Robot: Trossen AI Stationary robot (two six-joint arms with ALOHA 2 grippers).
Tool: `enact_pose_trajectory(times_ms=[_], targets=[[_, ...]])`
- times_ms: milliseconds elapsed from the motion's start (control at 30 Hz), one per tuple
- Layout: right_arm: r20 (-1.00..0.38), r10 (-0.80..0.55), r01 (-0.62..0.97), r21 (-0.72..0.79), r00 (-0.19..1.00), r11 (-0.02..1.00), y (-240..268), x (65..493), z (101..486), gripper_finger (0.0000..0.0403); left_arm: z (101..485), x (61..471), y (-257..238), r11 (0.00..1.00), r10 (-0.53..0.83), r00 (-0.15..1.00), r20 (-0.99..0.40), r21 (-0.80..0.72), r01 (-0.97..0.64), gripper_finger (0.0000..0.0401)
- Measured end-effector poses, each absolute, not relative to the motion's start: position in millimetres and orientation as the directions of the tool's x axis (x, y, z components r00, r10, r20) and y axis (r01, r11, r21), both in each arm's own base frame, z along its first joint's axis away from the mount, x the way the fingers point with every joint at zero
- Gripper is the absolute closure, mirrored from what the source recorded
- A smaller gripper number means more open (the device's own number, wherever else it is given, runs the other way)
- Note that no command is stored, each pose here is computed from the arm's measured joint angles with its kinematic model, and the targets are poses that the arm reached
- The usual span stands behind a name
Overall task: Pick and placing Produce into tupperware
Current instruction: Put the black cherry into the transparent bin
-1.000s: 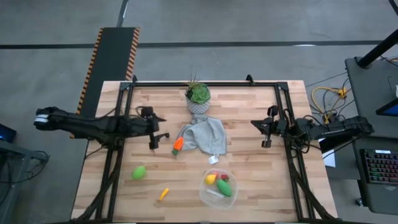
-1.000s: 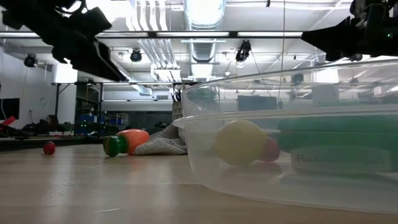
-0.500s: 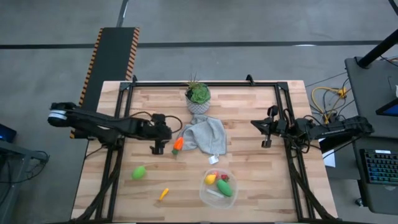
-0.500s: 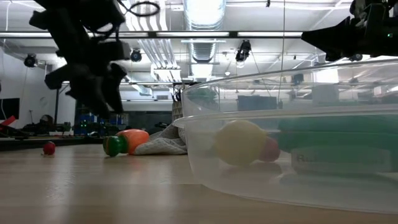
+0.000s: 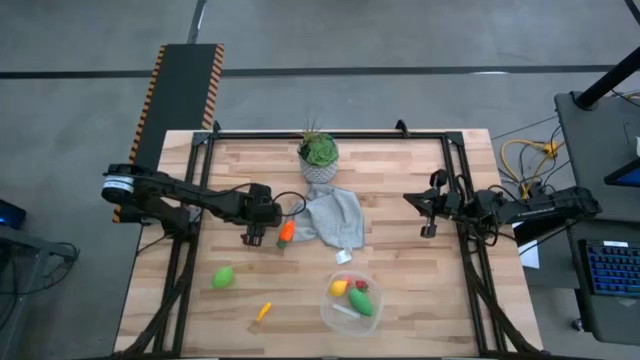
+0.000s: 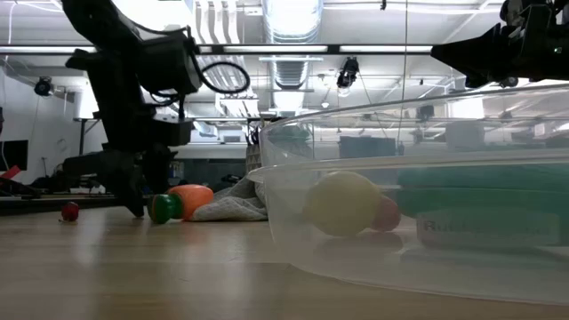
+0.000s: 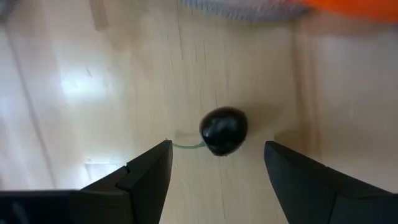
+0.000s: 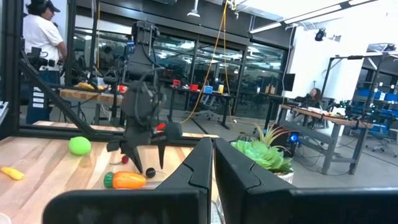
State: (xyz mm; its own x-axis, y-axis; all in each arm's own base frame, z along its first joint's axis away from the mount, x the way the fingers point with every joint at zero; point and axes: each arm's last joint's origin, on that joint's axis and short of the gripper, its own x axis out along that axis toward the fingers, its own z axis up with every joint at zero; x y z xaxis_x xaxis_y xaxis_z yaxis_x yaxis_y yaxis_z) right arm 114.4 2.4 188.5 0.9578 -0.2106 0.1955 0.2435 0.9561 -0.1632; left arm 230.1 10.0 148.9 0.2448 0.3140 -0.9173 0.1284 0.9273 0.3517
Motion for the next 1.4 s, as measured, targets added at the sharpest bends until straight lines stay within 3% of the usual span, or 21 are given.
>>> enact_pose_trajectory(times_ms=[367,867,1400], targets=[[0.194,-0.211,0.243,-0.162,0.958,0.956,2.4,114.5,188.4,0.0394,147.2,231.4,14.7,0.925,0.298,0.239,-0.924,0.341,0.165,0.0162],[0.187,-0.210,0.242,-0.164,0.959,0.956,2.4,114.6,187.7,0.0394,142.2,238.0,14.5,0.849,0.285,0.270,-0.920,0.373,0.374,0.0162],[0.187,-0.210,0.242,-0.164,0.959,0.956,2.4,114.6,187.7,0.0394,137.5,239.1,14.3,0.832,0.275,0.255,-0.927,0.362,0.421,0.0162]])
